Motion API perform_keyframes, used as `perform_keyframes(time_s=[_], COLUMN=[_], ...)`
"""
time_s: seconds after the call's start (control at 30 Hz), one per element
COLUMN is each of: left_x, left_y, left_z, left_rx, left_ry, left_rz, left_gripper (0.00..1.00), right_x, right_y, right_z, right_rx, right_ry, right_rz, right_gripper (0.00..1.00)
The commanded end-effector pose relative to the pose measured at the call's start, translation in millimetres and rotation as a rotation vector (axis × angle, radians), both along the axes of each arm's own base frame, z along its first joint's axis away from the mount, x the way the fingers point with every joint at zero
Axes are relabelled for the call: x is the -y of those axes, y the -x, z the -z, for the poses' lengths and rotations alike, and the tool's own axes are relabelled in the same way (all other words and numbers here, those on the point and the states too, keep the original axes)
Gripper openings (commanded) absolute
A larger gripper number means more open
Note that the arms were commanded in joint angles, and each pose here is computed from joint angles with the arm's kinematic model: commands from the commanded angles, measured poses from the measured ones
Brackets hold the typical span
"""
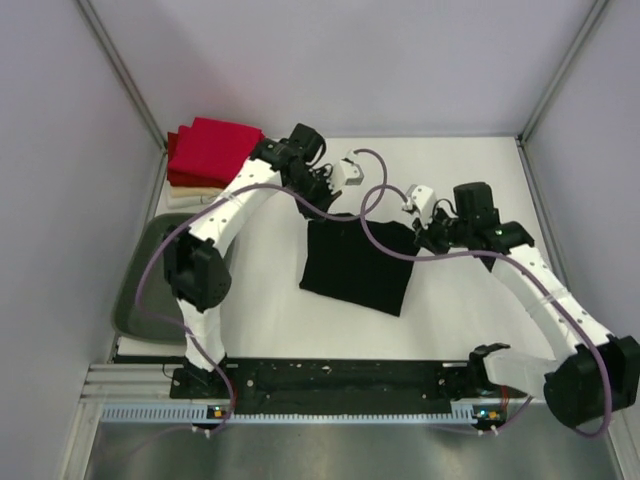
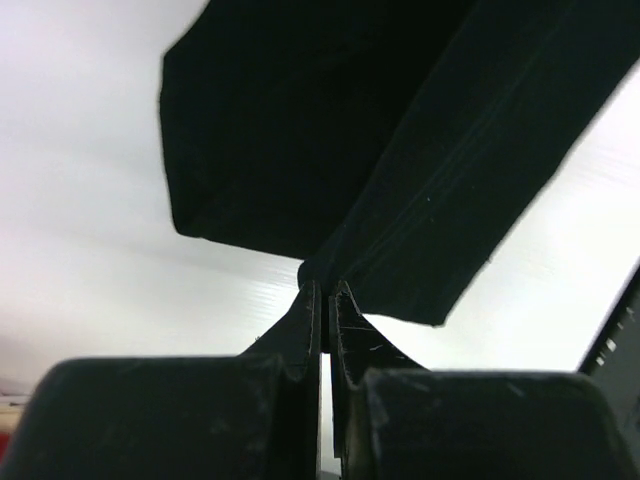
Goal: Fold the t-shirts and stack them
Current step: Fold the long partially folded tshirt into a neat square
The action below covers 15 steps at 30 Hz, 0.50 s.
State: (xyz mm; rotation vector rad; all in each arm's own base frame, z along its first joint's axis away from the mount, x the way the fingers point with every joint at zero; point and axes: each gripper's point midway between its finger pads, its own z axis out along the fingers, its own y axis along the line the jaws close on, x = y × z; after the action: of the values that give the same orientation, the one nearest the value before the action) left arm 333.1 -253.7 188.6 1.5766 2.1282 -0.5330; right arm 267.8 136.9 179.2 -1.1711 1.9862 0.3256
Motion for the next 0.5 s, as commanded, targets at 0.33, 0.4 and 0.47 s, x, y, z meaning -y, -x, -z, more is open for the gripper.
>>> perform_keyframes(time_s=[0.33,0.4,0.47], left_x=[-1,-2,-1], left_y=[-120,-132,-140], left_z=[63,68,75], left_rx=[0.123,0.155,0.173], left_ry=[-0.109,-0.116,-0.128], left_rz=[-0.258,-0.285,-0.297], left_gripper=[0.00,0.00,0.01], right_x=[23,25,28], right_y=[-105,-114,-119], right_z=[60,66,73], right_rx=[-0.095,-0.103,-0.116], right_ry=[0.036,0.050,0.065], right_rz=[0.191,0.215,0.233], right_gripper=[0.00,0.00,0.00])
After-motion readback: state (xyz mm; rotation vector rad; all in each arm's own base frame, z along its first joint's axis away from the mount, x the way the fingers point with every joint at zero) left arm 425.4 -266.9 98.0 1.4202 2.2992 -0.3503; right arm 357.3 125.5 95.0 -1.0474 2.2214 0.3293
